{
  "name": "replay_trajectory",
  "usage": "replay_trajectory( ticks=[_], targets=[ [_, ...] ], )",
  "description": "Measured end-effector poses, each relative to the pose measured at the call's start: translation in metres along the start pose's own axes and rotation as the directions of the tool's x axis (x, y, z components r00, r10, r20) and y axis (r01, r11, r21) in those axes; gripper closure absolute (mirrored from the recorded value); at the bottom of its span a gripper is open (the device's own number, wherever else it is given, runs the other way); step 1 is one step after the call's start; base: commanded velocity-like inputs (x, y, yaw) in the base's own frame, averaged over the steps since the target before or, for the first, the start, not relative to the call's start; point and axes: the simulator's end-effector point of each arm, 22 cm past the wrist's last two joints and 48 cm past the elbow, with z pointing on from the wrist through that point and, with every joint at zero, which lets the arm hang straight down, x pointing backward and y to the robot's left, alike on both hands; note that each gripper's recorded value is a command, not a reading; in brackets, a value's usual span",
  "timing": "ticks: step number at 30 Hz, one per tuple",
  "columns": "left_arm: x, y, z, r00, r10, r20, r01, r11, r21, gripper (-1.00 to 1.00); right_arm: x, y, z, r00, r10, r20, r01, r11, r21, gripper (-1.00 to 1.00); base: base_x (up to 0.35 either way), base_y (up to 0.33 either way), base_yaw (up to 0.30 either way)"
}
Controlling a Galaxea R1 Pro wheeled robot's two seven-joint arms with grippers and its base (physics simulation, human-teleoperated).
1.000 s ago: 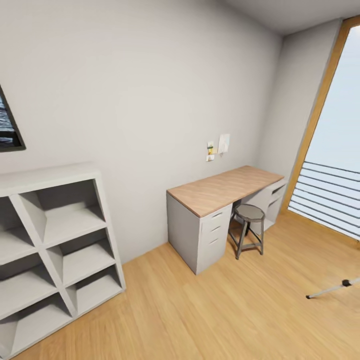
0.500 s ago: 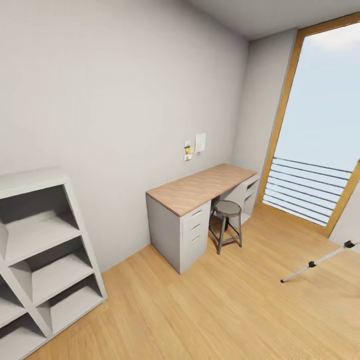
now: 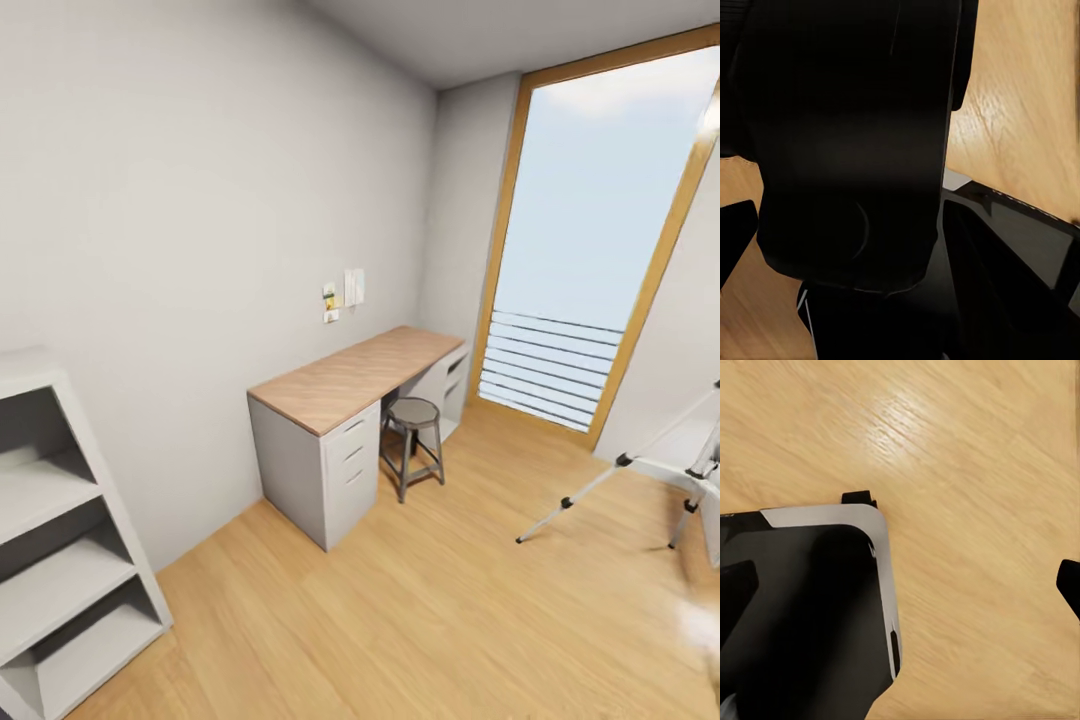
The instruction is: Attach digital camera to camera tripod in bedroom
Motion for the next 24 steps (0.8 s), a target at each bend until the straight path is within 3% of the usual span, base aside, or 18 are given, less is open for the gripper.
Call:
replay_trajectory(
  ticks=[24],
  targets=[
    [0.0008, -0.0014, 0.0000, 1.000, 0.013, -0.001, -0.013, 1.000, 0.003, 1.00, -0.0005, -0.0005, 0.0000, 1.000, 0.001, 0.002, -0.001, 1.000, 0.001, -1.00, 0.000, 0.000, -0.297]
  ],
)
